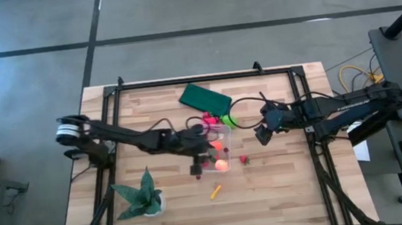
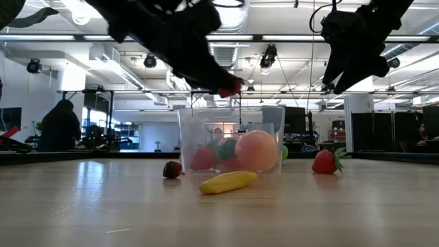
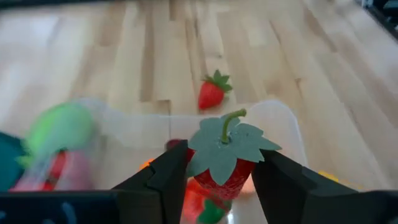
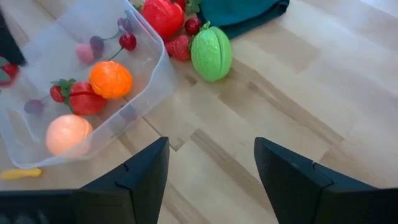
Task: Pick and placing Produce into tupperware
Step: Put the red strawberry into the transparent bin
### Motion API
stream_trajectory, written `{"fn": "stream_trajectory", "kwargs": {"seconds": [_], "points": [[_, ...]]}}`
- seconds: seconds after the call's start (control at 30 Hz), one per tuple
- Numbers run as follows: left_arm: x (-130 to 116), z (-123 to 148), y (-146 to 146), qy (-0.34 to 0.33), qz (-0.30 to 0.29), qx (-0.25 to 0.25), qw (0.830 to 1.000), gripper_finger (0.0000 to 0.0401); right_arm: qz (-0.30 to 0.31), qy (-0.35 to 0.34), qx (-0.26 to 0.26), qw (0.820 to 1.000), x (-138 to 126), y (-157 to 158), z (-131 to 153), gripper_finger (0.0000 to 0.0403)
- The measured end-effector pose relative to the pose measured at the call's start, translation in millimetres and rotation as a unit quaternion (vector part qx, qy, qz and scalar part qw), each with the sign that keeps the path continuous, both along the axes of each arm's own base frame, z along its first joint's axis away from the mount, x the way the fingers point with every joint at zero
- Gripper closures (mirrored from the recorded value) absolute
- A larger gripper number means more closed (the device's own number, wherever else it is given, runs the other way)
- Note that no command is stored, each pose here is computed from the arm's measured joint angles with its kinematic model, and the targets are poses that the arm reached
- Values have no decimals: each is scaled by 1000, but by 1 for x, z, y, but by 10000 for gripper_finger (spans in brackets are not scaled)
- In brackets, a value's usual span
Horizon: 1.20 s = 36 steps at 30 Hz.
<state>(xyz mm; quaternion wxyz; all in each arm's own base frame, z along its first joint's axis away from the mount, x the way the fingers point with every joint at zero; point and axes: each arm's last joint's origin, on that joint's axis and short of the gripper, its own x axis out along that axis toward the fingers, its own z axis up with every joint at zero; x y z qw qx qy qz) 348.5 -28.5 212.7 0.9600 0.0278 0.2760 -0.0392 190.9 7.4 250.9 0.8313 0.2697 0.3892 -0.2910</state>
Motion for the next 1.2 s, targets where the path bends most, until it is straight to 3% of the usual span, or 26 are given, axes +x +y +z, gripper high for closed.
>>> {"fn": "stream_trajectory", "kwargs": {"seconds": [0.27, 0.43, 0.53, 0.63, 0.83, 0.97, 1.1, 1.2], "points": [[14, 3, 3, 11, 29, -29, 999, 157, 13, 9, 22, 1000, -1, 1, -3, 174], [-4, 11, 13, 69, 103, 24, 992, 111, 20, 15, 19, 1000, -2, 1, -5, 174], [-21, 22, 16, 94, 120, 21, 988, 107, 30, 21, 12, 999, -2, 1, -6, 174], [-38, 23, 16, 135, 154, -23, 978, 106, 35, 26, 7, 999, -3, 1, -8, 174], [-54, 16, 14, 184, 201, -176, 946, 106, 43, 30, -8, 999, -3, 1, -10, 174], [-58, 3, 15, 197, 244, -224, 923, 106, 45, 30, -9, 999, -3, 1, -10, 174], [-63, -6, 27, 213, 298, -291, 884, 106, 37, 26, -4, 999, -3, 1, -10, 174], [-62, -6, 36, 207, 314, -307, 875, 106, 26, 23, 3, 999, -3, 1, -10, 174]]}}
